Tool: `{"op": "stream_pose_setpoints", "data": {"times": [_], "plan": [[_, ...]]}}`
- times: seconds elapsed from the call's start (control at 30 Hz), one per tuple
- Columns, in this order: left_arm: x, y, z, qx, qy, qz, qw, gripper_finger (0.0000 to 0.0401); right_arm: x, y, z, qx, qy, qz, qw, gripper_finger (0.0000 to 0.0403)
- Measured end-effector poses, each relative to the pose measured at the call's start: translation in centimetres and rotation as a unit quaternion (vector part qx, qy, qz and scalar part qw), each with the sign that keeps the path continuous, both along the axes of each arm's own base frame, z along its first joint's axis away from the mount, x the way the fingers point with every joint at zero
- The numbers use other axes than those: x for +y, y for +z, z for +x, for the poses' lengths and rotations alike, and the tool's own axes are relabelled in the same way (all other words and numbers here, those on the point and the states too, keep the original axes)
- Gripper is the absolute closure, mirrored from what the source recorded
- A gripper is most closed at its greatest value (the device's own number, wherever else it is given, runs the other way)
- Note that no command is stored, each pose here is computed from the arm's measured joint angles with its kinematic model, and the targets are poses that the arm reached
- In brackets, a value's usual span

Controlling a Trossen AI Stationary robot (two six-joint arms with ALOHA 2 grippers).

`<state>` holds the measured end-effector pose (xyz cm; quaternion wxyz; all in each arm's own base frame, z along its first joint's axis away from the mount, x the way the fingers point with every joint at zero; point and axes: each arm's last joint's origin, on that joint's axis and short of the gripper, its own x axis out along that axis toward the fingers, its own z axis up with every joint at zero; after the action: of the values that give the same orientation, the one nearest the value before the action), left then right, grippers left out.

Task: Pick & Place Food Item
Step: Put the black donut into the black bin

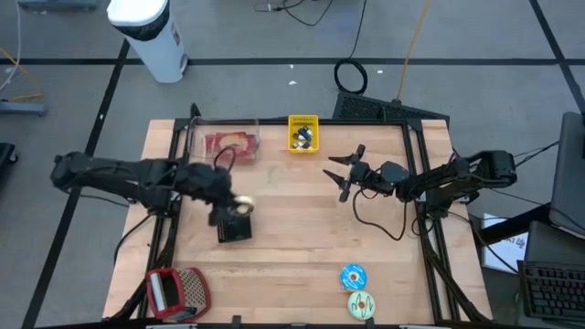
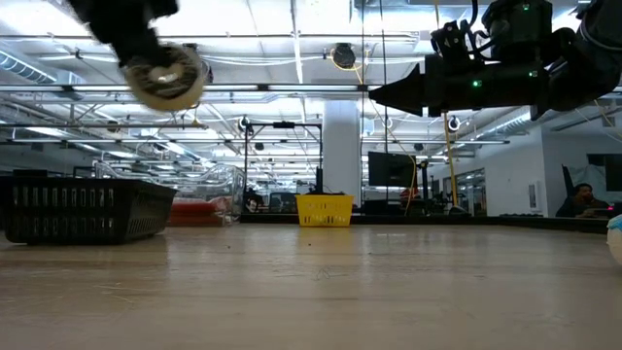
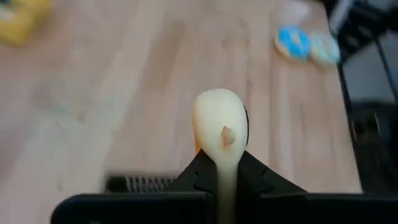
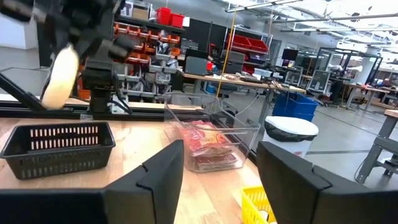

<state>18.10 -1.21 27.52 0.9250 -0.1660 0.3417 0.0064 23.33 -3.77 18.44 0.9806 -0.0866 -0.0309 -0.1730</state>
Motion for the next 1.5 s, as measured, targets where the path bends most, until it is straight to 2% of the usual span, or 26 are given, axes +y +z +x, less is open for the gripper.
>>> {"op": "stream_pose_setpoints", "data": {"times": [0.17,0.27,0.4,0.6,0.8,0.97,1.27,1.5], "plan": [[-1.2,-4.5,-2.0,0.055,-0.023,0.006,0.998,0.0379,0.0,0.0,0.0,0.000,-0.001,0.000,1.000,0.0215],[-1.4,-6.6,-2.5,0.087,-0.011,-0.024,0.996,0.0381,0.0,0.0,0.0,0.000,-0.001,0.000,1.000,0.0216],[-1.4,-8.4,-2.5,0.096,0.011,-0.048,0.994,0.0381,0.0,0.0,0.0,0.000,-0.001,0.000,1.000,0.0220],[-1.6,-9.4,-2.2,0.090,-0.008,-0.074,0.993,0.0376,-0.1,0.0,0.0,0.001,-0.003,0.000,1.000,0.0221],[-1.7,-10.4,-1.7,0.121,-0.016,-0.066,0.990,0.0373,-0.1,-0.1,0.0,0.002,-0.003,0.000,1.000,0.0225],[-1.4,-11.0,-1.4,0.139,0.023,-0.050,0.989,0.0334,-0.1,-0.1,0.0,0.004,-0.003,0.001,1.000,0.0223],[-1.3,-11.1,-1.4,0.141,0.037,-0.032,0.989,0.0250,-0.1,-0.2,0.0,0.008,-0.003,0.001,1.000,0.0226],[-1.2,-10.3,-1.3,0.121,0.040,-0.027,0.991,0.0211,-0.1,-0.2,0.0,0.008,-0.003,0.001,1.000,0.0228]]}}
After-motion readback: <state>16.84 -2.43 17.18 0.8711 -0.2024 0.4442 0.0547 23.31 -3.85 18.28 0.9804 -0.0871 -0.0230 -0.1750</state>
